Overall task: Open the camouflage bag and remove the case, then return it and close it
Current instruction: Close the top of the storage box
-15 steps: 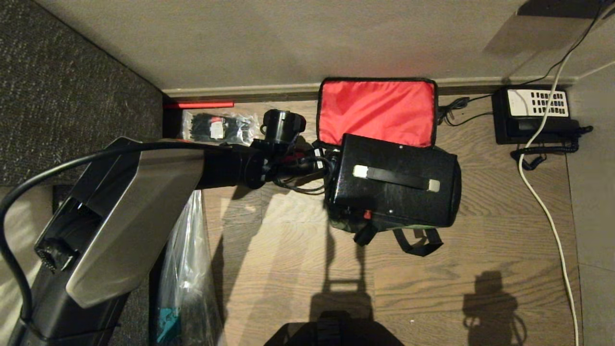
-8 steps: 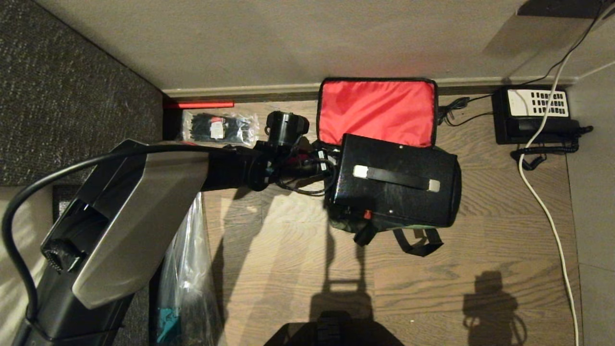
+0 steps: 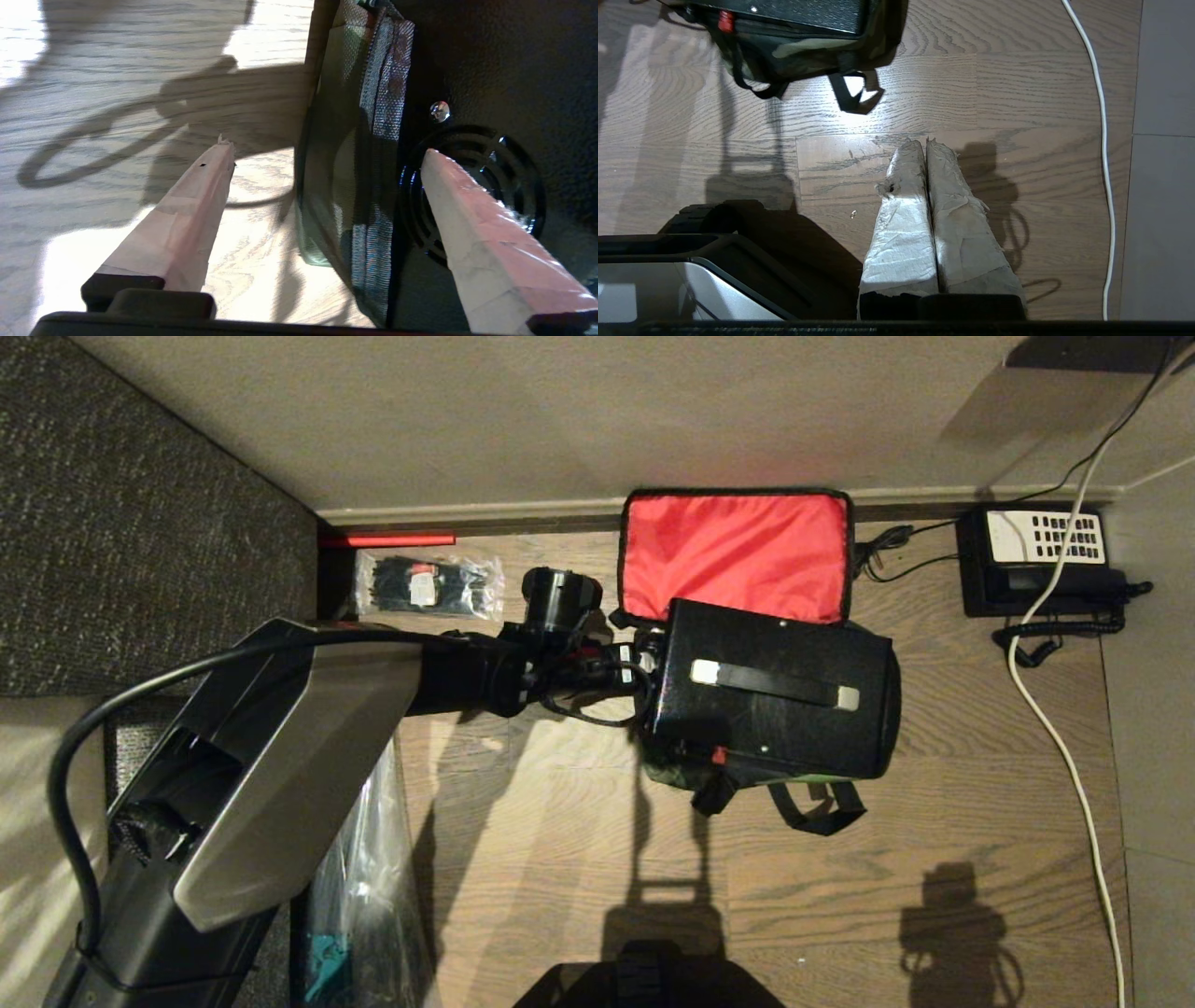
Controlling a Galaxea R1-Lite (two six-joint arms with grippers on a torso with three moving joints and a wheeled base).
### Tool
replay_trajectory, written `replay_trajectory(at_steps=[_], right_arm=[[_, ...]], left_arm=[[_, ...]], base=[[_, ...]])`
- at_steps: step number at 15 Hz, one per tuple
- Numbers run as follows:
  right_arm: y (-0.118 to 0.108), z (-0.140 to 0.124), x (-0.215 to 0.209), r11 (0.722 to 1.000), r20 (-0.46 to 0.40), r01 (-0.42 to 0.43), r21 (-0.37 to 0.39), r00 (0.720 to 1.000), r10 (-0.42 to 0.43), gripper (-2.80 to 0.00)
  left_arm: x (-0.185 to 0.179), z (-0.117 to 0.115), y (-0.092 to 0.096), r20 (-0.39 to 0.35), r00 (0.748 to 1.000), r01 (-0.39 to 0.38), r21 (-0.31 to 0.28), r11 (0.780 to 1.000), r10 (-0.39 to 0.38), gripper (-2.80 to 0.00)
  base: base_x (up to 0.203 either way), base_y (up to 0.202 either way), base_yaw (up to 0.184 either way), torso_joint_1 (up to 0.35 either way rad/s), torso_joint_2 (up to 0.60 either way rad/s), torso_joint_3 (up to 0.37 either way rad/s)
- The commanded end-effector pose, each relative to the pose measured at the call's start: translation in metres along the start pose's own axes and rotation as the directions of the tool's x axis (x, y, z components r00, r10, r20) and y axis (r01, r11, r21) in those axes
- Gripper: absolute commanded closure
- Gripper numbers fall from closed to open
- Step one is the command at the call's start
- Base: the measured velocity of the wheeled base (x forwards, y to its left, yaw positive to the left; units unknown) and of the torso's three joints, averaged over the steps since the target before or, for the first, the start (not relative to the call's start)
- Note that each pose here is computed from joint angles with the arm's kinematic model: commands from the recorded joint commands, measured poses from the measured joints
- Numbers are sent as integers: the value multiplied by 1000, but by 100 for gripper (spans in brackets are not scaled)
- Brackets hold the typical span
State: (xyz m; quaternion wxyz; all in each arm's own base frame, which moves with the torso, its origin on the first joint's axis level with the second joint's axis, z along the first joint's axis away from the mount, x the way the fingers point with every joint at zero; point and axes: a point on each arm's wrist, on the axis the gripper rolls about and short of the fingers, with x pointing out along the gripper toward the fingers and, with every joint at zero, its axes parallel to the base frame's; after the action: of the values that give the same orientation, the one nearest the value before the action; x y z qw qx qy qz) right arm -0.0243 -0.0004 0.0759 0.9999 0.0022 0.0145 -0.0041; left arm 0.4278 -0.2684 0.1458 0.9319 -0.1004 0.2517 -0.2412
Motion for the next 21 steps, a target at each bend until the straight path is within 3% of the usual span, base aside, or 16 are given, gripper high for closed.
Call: replay_trajectory(at_steps=[1, 8, 14, 15, 21], right_arm=[[0, -1, -2, 1000, 24, -1, 0, 1000, 1, 0], [0, -1, -2, 1000, 24, -1, 0, 1000, 1, 0], [0, -1, -2, 1000, 24, -1, 0, 1000, 1, 0], [0, -1, -2, 1000, 26, -1, 0, 1000, 1, 0], [0, -1, -2, 1000, 25, -2, 0, 1000, 2, 0]], left_arm=[[8, -8, 5, -12, 1000, -20, 6, 1000, 20, -280], [13, -2, 39, 17, 996, -86, -11, 996, 86, -280], [15, -3, 39, 6, 999, -48, -14, 999, 48, -280], [16, -4, 39, 5, 999, -46, -11, 999, 46, 0], [15, -2, 38, 6, 1000, -20, -20, 1000, 20, 0]], base=[[0, 0, 0, 0, 0, 0], [0, 0, 0, 0, 0, 0], [0, 0, 0, 0, 0, 0], [0, 0, 0, 0, 0, 0], [0, 0, 0, 0, 0, 0]])
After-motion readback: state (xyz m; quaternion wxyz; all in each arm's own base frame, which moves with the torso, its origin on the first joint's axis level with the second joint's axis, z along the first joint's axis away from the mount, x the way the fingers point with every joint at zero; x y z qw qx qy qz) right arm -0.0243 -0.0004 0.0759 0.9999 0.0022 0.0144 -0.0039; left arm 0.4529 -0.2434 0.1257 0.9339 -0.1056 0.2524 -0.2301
